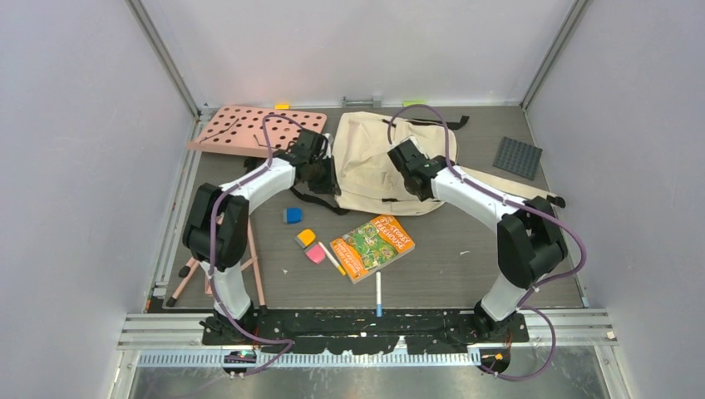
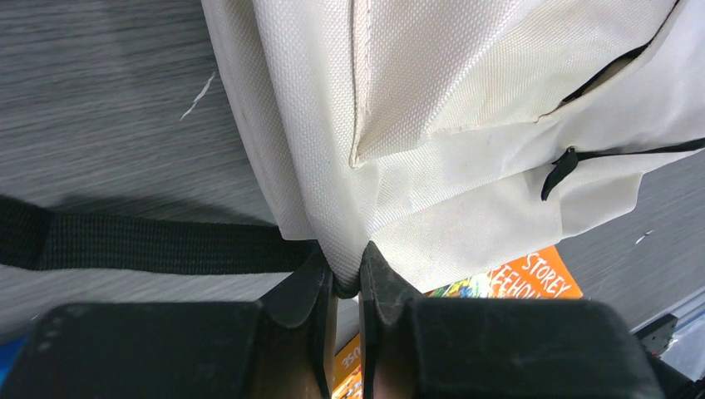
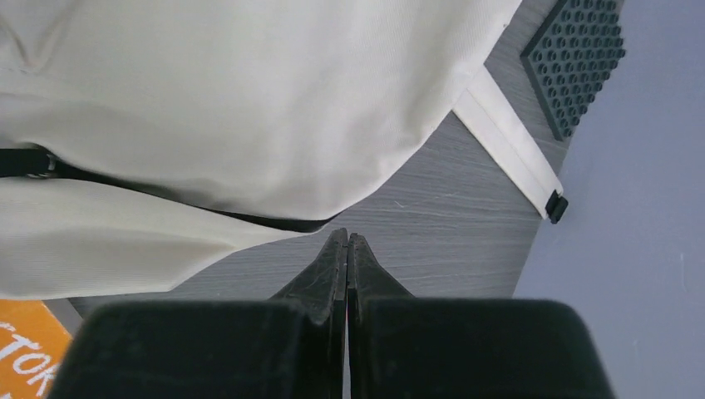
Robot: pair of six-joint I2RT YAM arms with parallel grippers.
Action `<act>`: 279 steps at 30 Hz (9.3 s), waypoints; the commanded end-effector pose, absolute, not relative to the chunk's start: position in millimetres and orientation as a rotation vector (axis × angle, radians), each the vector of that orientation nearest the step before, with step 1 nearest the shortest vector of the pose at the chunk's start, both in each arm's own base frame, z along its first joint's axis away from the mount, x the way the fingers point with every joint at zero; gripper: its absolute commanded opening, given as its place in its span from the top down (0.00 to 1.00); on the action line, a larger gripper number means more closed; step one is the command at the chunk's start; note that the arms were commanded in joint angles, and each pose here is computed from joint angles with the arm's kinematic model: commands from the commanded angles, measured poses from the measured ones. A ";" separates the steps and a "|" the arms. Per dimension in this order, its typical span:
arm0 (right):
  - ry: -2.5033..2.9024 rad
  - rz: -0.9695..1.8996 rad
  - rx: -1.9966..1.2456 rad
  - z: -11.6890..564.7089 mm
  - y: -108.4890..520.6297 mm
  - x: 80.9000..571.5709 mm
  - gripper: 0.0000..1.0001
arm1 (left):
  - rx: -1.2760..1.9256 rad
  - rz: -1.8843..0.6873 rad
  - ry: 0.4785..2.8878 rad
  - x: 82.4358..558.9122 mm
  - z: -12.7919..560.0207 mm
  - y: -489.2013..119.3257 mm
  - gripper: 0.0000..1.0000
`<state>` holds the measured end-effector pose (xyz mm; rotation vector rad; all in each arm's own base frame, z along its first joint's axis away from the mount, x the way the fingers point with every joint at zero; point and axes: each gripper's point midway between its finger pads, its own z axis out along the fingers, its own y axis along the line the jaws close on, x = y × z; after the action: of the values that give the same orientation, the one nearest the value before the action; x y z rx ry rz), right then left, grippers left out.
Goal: Pack the student bag
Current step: Unzip at the center of the board.
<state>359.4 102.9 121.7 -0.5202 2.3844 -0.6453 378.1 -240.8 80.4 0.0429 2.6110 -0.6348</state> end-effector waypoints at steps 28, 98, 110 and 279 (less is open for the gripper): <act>2.458 0.002 -0.852 59.6 233.4 373.7 0.53 | 0.179 -0.719 2.570 364.5 104.2 -238.4 1.00; 2.557 -0.211 -0.234 85.1 147.7 380.4 0.99 | 0.101 -0.556 2.582 356.9 95.3 -208.6 1.00; 2.459 -0.271 0.034 147.6 54.1 357.2 0.99 | 0.137 -0.357 2.597 355.1 92.4 -171.4 1.00; 2.280 0.450 0.124 168.5 87.6 467.2 0.99 | 0.322 -1.208 2.361 396.1 132.2 -489.9 0.64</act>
<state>463.2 87.5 134.6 0.1352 2.3794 0.4469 395.1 -478.6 103.0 0.3096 2.4291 -1.0991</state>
